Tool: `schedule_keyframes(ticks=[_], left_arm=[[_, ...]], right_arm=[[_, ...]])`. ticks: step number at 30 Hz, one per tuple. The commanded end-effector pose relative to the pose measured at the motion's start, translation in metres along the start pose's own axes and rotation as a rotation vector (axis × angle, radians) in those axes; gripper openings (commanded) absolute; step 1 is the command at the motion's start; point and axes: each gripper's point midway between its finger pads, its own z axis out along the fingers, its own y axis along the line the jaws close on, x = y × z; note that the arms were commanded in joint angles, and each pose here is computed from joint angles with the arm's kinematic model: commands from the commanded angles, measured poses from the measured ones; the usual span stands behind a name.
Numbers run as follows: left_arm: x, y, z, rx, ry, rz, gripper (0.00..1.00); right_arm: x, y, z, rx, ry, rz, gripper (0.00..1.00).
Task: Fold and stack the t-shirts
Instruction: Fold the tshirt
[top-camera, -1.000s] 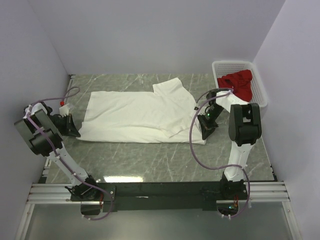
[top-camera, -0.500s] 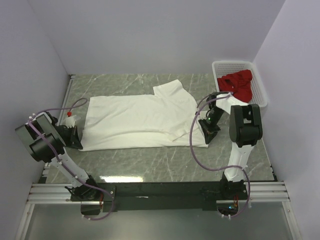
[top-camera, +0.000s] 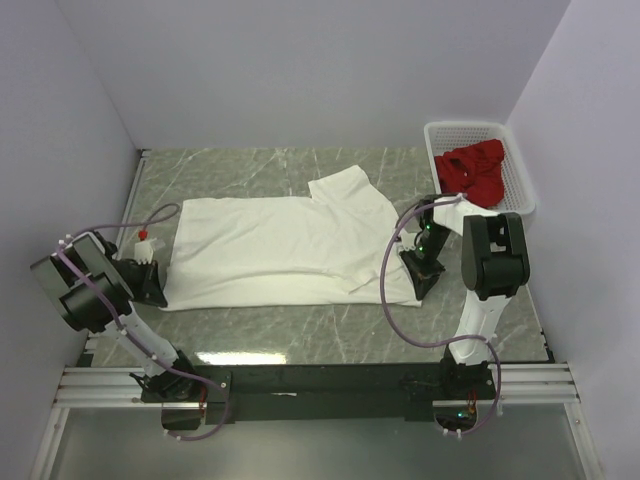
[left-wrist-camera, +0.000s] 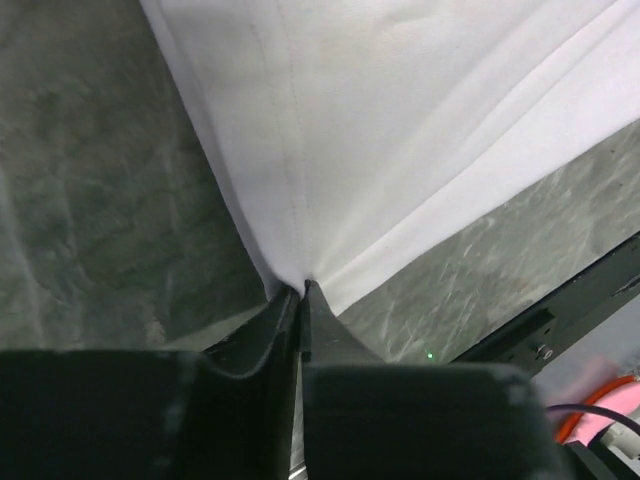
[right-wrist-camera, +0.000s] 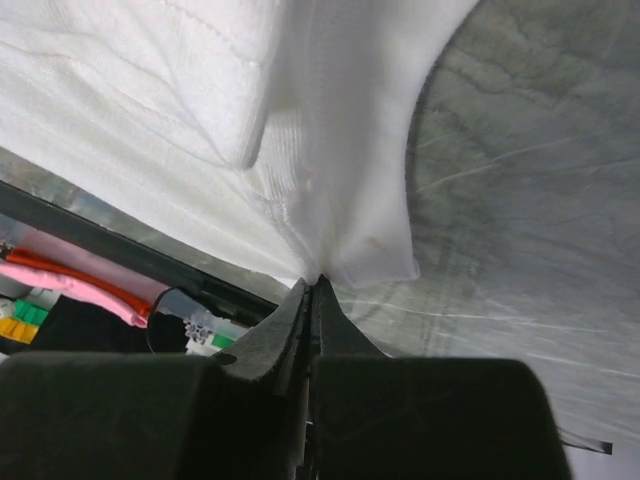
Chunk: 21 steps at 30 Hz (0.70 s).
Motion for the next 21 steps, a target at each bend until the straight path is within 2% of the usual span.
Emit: schedule_keyframes(ticks=[1, 2, 3, 4, 5, 7, 8, 10, 11, 13, 14, 16, 17, 18, 19, 20, 21], left_arm=[[0.005, -0.002, -0.006, -0.021, -0.012, 0.048, 0.12], [0.001, -0.003, -0.011, -0.013, -0.044, 0.049, 0.28], [-0.009, -0.006, -0.022, -0.019, -0.093, 0.086, 0.34], [-0.030, -0.015, -0.037, 0.012, -0.181, 0.110, 0.38], [-0.043, -0.018, -0.048, 0.010, -0.232, 0.137, 0.42], [-0.081, -0.026, -0.084, -0.013, -0.364, 0.233, 0.48], [-0.106, -0.042, -0.099, 0.014, -0.467, 0.282, 0.55], [-0.140, -0.058, -0.120, -0.006, -0.553, 0.385, 0.57], [-0.166, -0.079, -0.116, -0.001, -0.578, 0.513, 0.58], [-0.190, -0.113, -0.111, 0.003, -0.608, 0.605, 0.58], [-0.214, -0.149, -0.098, 0.032, -0.637, 0.703, 0.58], [-0.225, -0.193, -0.077, 0.075, -0.651, 0.827, 0.58], [-0.225, -0.239, -0.054, 0.148, -0.629, 0.945, 0.57], [-0.230, -0.259, -0.041, 0.151, -0.649, 1.040, 0.57], [-0.227, -0.280, -0.028, 0.179, -0.643, 1.117, 0.57], [-0.215, -0.320, -0.005, 0.237, -0.626, 1.277, 0.56], [-0.212, -0.330, 0.014, 0.240, -0.620, 1.348, 0.56]], right_arm=[[0.003, 0.000, -0.009, 0.015, -0.017, -0.008, 0.07], [0.004, 0.003, -0.012, 0.007, -0.017, -0.019, 0.11], [0.005, 0.005, -0.015, -0.002, -0.023, -0.020, 0.18], [0.004, 0.009, -0.027, -0.002, -0.052, -0.030, 0.33], [0.002, 0.012, -0.035, -0.002, -0.074, -0.041, 0.36], [-0.003, 0.017, -0.056, 0.006, -0.133, -0.057, 0.38], [-0.005, 0.018, -0.061, 0.007, -0.149, -0.065, 0.38], [-0.011, 0.019, -0.074, 0.025, -0.197, -0.074, 0.38], [-0.012, 0.018, -0.075, 0.029, -0.209, -0.076, 0.38], [-0.015, 0.017, -0.072, 0.032, -0.223, -0.066, 0.36], [-0.016, 0.019, -0.068, 0.017, -0.222, -0.057, 0.36], [-0.021, 0.017, -0.059, -0.005, -0.214, -0.033, 0.33], [-0.024, 0.017, -0.056, -0.016, -0.220, -0.020, 0.32], [-0.026, 0.015, -0.050, -0.023, -0.215, -0.006, 0.31], [-0.031, 0.011, -0.049, -0.034, -0.229, 0.024, 0.29], [-0.034, 0.010, -0.047, -0.055, -0.231, 0.045, 0.29], [-0.040, 0.013, -0.043, -0.106, -0.228, 0.065, 0.28]])
